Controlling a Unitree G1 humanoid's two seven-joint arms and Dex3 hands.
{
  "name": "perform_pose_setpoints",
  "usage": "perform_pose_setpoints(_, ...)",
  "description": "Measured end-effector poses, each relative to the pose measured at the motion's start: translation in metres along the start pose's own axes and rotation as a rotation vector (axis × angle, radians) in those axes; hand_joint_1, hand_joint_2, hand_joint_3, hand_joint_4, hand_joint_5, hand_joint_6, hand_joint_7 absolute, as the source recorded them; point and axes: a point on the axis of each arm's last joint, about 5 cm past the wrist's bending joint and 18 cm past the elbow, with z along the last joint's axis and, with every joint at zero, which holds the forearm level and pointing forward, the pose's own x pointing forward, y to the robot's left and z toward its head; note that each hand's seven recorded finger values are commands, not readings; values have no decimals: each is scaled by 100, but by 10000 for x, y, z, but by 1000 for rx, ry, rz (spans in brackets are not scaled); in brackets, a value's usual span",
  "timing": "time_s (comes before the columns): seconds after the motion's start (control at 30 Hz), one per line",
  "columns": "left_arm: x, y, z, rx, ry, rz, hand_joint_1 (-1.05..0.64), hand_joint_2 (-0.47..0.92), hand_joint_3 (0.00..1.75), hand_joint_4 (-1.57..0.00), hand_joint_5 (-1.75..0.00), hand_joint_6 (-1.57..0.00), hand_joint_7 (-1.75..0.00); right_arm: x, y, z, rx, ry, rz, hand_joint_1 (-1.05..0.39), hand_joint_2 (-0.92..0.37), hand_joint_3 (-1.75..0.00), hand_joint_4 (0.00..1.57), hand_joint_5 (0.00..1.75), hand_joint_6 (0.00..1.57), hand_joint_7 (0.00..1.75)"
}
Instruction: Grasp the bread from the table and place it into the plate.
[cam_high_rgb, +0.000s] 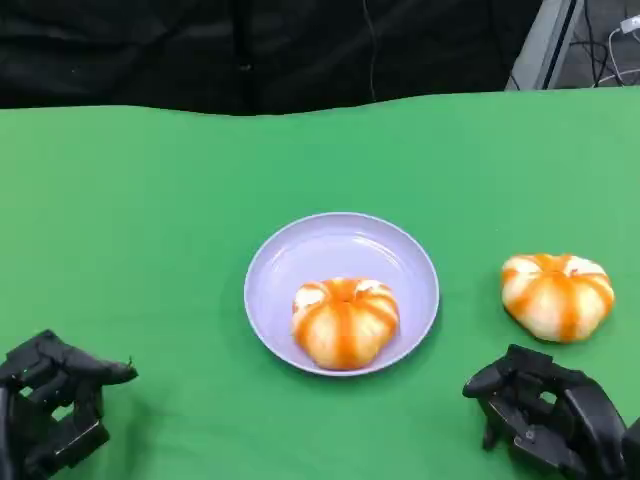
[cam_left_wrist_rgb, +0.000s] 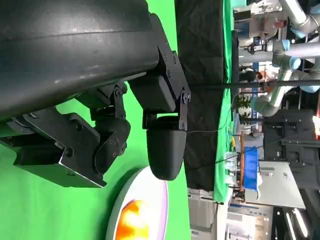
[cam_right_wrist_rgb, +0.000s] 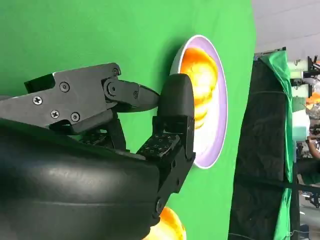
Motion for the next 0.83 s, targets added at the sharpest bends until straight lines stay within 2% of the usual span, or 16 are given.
perform_pose_setpoints(0.47,17,-9,-14,25,12,-2,3,59,106,-95,-158,-96,-130,12,-6,6,-1,-2,-6,-27,-92,-46,65,175,73,112)
perform_pose_setpoints(0.83,5,-8,-15,53,-10,-2,2,57,108,-96,-157,-99,-126,7,-25,12,-1,-2,-9,-26,-92,-45,64,175,74,112)
